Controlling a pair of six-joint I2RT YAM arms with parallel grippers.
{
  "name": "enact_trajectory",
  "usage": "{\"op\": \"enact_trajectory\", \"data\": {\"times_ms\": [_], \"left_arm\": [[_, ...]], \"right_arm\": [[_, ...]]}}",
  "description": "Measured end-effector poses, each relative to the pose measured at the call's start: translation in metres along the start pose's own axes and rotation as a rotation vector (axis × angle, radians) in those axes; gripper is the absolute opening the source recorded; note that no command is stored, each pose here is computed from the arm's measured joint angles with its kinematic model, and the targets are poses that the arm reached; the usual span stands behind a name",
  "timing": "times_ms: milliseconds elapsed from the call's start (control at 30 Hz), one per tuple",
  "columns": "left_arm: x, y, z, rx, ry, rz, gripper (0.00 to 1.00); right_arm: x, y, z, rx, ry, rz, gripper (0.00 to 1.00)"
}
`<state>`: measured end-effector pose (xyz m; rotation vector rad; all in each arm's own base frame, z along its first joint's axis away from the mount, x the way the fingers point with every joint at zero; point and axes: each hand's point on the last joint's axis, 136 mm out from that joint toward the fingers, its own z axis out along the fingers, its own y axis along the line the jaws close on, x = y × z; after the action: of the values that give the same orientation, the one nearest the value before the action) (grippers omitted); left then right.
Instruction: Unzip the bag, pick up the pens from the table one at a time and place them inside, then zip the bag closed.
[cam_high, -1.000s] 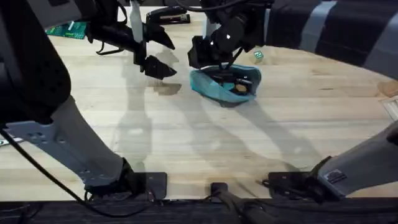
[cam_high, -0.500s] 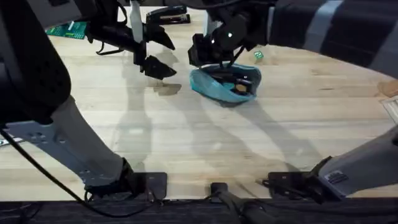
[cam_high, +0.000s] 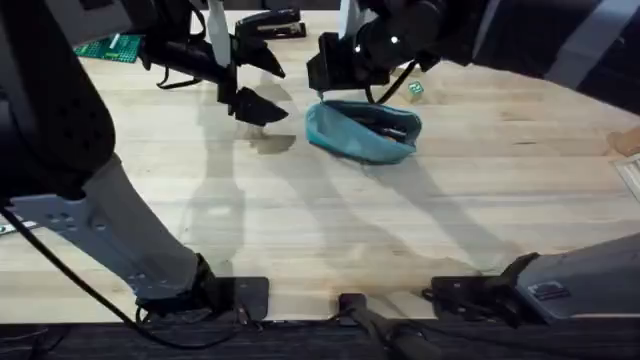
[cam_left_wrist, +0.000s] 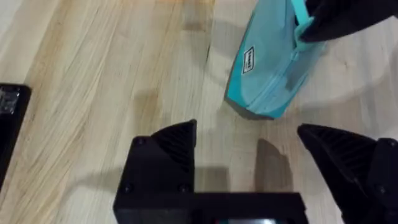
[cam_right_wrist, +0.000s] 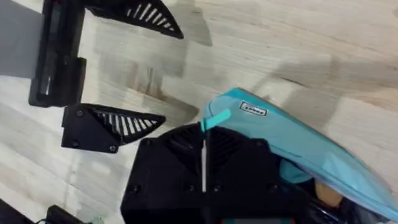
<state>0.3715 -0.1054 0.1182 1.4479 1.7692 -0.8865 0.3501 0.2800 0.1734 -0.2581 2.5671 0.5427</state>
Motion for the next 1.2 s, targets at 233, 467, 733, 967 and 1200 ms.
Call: {"op": "enact_trajectory", "data": {"times_ms": [233, 467, 733, 967, 1200], "left_arm": [[-0.011, -0.008, 0.017, 0.043, 0.002, 0.040, 0.993], [-0.014, -0.018, 0.040, 0.109, -0.002, 0.048, 0.993], [-0.009, -0.030, 0.068, 0.190, -0.003, 0.030, 0.994], [-0.020, -0.039, 0.079, 0.226, -0.029, 0.045, 0.964], [-0.025, -0.039, 0.079, 0.229, -0.058, 0.044, 0.271]], "right_arm": [[0.000, 0.000, 0.000, -0.001, 0.000, 0.000, 0.033], [0.000, 0.000, 0.000, 0.000, 0.000, 0.000, 0.033], [0.000, 0.000, 0.000, -0.001, 0.000, 0.000, 0.033], [0.000, 0.000, 0.000, -0.001, 0.000, 0.000, 0.033], [0.000, 0.000, 0.000, -0.001, -0.001, 0.000, 0.033]]}}
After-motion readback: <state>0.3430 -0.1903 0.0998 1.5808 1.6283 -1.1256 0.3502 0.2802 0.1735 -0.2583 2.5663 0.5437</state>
